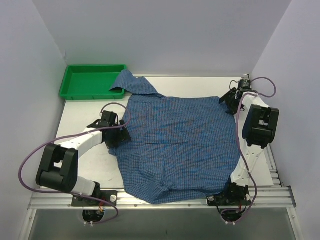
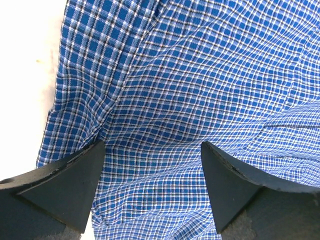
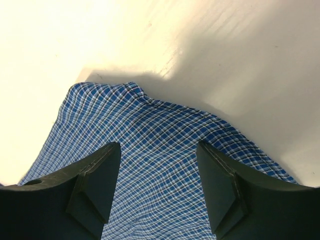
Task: Fold and stack the long sleeve shirts
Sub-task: Flatten the shirt out
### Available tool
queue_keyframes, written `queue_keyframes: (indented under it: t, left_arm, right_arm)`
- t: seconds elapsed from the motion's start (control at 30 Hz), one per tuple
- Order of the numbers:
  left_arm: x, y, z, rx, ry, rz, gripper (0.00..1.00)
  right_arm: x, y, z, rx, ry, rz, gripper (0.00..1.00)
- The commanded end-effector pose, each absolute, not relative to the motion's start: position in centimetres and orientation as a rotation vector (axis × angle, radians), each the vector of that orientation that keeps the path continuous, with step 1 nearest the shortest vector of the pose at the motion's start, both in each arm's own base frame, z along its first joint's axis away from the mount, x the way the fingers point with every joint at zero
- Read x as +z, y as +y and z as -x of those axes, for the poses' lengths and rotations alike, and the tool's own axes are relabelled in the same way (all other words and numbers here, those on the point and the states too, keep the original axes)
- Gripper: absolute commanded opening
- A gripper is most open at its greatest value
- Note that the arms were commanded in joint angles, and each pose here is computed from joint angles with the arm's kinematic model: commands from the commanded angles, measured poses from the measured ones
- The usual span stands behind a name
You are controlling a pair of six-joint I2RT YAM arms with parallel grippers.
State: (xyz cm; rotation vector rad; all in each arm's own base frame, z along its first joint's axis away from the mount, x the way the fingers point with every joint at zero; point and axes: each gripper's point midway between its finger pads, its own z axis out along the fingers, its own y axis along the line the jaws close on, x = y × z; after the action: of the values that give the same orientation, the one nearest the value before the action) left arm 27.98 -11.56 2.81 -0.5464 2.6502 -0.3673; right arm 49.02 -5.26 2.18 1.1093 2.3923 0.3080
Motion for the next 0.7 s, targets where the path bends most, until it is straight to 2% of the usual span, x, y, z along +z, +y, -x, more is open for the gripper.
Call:
queue_keyframes:
  t: [0.0,0.13,0.33,0.47,0.67]
  left_arm:
    - [2.5,-10.9,-25.7,-0.333,2.725,0.57,0.89]
    - [5.7,-11.5,-27.4,-0.38,2.654,0.492,0.92]
    - [10.4,-11.6,-28.9,-0.381,2.533,0.401,0.94]
    - [10.4,-12.1,-28.5,-0.381,2.538,0.377,0.94]
    - [7.5,-13.3,-26.9,-0.365,2.63,0.371,0.91]
  right_arm:
    - [4.8,-5.6,-47.7,0.22,2.431,-0.992,0.63]
    - [10.9,-4.6,-46.5,0.164,2.352,-0.845,0.64]
    - [13.2,-1.6,-39.4,-0.013,2.403,-0.714,0.65]
    - [8.0,0.3,-31.2,-0.046,2.563,-0.763,0.64]
    - [4.7,2.6,-24.8,0.018,2.653,-0.758,0.62]
